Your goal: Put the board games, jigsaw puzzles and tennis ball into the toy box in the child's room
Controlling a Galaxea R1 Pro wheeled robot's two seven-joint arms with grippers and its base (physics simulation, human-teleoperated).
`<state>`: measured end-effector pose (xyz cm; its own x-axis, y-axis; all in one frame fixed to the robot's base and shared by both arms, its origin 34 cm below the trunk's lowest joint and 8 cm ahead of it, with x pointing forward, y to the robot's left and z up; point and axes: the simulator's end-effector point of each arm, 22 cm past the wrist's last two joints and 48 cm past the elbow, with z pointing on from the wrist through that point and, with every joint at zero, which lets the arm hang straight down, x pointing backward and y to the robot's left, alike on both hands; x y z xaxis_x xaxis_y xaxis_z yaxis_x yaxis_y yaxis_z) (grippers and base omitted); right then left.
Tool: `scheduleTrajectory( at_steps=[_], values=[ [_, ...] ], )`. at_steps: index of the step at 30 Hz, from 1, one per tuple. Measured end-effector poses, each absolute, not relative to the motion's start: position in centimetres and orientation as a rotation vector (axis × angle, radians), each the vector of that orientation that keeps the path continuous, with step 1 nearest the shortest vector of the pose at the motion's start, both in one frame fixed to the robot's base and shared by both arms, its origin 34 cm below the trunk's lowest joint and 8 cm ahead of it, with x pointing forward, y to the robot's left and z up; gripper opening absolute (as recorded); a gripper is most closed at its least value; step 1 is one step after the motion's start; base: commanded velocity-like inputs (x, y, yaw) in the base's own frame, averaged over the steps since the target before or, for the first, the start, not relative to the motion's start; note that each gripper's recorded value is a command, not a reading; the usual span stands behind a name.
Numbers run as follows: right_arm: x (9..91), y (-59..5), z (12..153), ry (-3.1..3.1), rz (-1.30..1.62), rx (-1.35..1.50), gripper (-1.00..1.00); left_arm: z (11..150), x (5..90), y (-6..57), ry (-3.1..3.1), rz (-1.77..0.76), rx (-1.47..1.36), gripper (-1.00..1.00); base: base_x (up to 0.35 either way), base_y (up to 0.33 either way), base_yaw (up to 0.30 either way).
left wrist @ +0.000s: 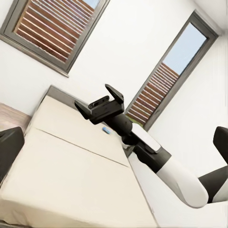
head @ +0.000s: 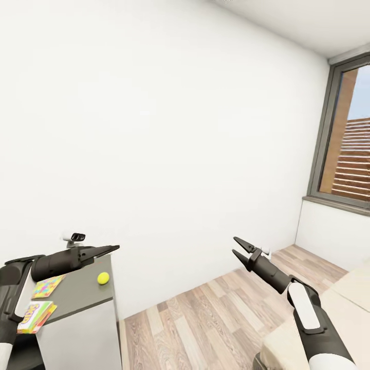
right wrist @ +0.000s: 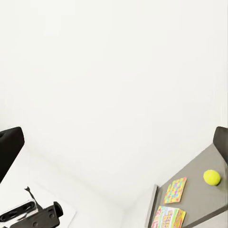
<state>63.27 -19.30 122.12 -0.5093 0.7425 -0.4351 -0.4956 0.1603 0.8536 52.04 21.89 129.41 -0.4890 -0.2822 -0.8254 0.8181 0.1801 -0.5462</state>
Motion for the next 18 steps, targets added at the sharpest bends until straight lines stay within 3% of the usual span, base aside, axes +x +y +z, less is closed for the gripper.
scheduleTrajectory(
  at_steps=[18],
  values=[
    [63.32,-19.94,122.03,1.438,1.544,0.255,1.0,129.39,52.04,21.87,1.523,-1.486,0.535,1.0,0.0,-0.016,-0.245]
  ],
)
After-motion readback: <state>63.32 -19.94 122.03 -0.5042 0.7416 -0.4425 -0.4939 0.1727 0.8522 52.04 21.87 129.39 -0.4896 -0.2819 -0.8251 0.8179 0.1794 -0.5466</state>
